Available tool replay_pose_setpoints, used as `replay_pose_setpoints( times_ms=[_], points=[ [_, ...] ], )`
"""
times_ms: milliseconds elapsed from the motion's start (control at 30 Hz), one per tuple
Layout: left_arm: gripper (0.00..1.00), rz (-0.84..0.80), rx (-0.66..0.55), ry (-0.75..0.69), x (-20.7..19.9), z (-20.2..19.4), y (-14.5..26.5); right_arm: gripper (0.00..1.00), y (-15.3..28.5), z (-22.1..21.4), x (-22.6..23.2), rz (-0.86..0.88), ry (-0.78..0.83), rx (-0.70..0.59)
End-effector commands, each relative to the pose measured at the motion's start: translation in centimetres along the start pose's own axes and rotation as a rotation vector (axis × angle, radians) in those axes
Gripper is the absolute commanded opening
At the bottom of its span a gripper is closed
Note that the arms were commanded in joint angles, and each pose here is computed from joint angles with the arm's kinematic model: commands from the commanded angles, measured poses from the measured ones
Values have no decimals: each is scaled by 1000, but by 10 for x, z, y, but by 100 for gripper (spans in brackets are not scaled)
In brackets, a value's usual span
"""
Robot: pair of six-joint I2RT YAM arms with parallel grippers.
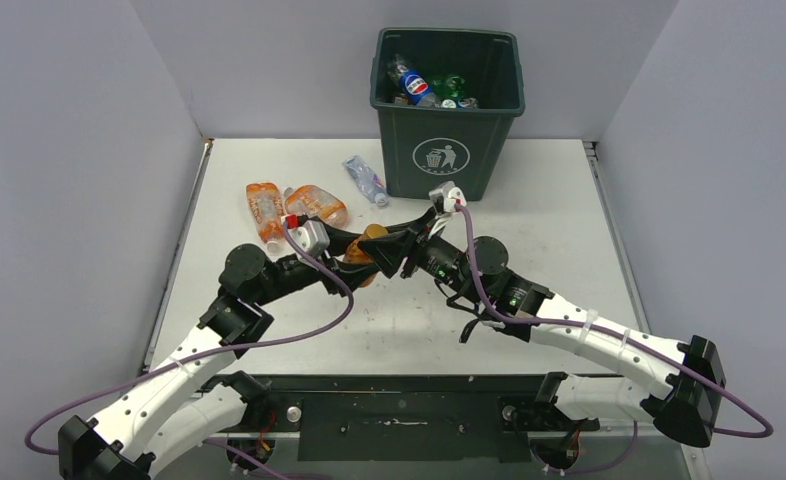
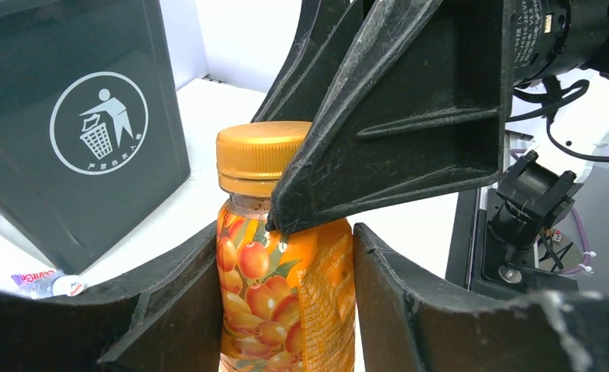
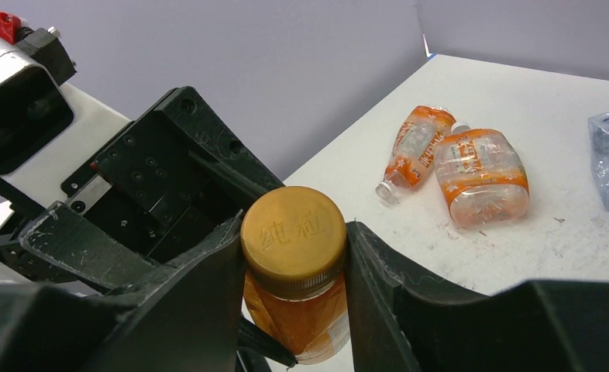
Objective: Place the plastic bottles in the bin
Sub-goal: Pick up the plastic bottle at the center of the board, then place the plastic bottle in the trash bin.
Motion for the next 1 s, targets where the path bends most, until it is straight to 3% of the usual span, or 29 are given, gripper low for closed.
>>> replay_pose_setpoints(
  times_ms=[0, 67, 100, 133, 200, 233, 267, 500, 733, 867, 967],
  points=[
    [7, -22, -117, -55, -5, 25, 2, 35, -4, 16, 5, 14, 3, -52],
    [18, -11, -119, -46, -5, 26, 2, 13, -4, 16, 5, 18, 8, -52],
    [31, 0, -120, -40, -4, 25, 2, 6, -4, 17, 5, 9, 8, -51],
    [50, 8, -121, -37, -4, 26, 2, 6, -3, 18, 4, 2, 10, -49],
    [73, 22, -122, -33, -4, 27, 3, 5, -1, 20, 5, -6, 26, -48],
    [90, 35, -124, -28, -4, 27, 4, 5, 1, 23, 5, -12, 37, -52],
    [98, 49, -133, -25, -4, 29, 5, 5, 2, 28, 5, -23, 51, -56],
    [96, 182, -192, -31, -1, 37, 15, 5, 20, 74, 11, -134, 216, -108],
    [96, 432, -288, -45, 9, 46, 36, 5, 41, 143, 13, -351, 352, -314],
    [96, 733, -339, -25, 23, 46, 58, 5, 56, 170, 7, -506, 341, -534],
    [96, 1004, -349, 7, 35, 44, 79, 5, 53, 183, -2, -583, 342, -624]
  ],
)
Point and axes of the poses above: each gripper's point midway between its finger pads, its own y axis back along the fingers, its own x axis along the line the jaws close on, z = x × y, the point moved 10 cm from there along y, back along the fingers, and after that the axes turned 3 degrees about -y, right-handed, at the moved point
